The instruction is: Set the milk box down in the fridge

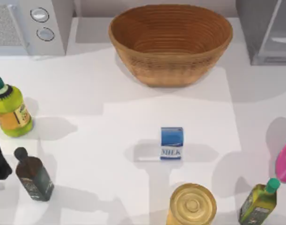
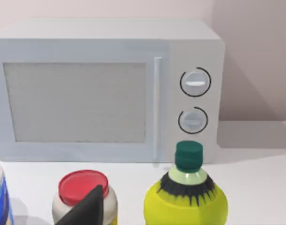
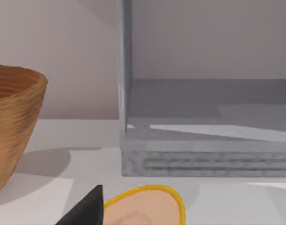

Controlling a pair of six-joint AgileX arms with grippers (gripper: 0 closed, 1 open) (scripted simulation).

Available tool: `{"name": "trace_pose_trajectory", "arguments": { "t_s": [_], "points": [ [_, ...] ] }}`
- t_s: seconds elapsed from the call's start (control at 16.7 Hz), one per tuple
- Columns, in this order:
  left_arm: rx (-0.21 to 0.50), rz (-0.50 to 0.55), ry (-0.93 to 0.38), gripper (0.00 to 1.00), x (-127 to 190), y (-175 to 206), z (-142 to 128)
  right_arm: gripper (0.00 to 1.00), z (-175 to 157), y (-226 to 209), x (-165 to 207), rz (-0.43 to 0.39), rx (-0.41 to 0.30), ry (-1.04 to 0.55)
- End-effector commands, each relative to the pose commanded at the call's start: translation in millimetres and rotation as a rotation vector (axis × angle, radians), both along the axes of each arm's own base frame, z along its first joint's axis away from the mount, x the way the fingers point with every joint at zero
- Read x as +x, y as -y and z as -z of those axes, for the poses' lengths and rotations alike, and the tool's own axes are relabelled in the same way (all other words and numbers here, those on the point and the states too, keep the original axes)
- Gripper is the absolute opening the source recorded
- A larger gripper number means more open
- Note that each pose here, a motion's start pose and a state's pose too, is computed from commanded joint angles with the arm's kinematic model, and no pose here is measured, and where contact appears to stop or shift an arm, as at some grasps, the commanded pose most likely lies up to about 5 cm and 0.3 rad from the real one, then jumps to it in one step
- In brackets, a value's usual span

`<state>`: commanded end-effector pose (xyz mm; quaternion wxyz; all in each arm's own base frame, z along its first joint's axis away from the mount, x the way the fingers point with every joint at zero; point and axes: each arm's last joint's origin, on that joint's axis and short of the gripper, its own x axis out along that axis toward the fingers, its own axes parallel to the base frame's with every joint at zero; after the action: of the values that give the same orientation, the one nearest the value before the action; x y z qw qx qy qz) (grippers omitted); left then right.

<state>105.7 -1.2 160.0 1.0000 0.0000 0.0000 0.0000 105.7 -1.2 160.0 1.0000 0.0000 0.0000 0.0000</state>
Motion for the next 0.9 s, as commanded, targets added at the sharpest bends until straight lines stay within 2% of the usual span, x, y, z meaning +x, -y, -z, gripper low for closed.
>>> {"name": "trace_pose_trajectory", "arguments": {
  "t_s": [0.3,0.66,0.9],
  "points": [
    [0.000,0.000,0.000,1.00,0,0,0,1.00,-6,-3,2,-0.012,0.025,-0.023],
    [0.000,0.000,0.000,1.00,0,0,0,1.00,-38,-25,20,-0.066,0.138,-0.169],
    [0.000,0.000,0.000,1.00,0,0,0,1.00,-59,-60,49,-0.094,0.201,-0.316]
  ]
}}
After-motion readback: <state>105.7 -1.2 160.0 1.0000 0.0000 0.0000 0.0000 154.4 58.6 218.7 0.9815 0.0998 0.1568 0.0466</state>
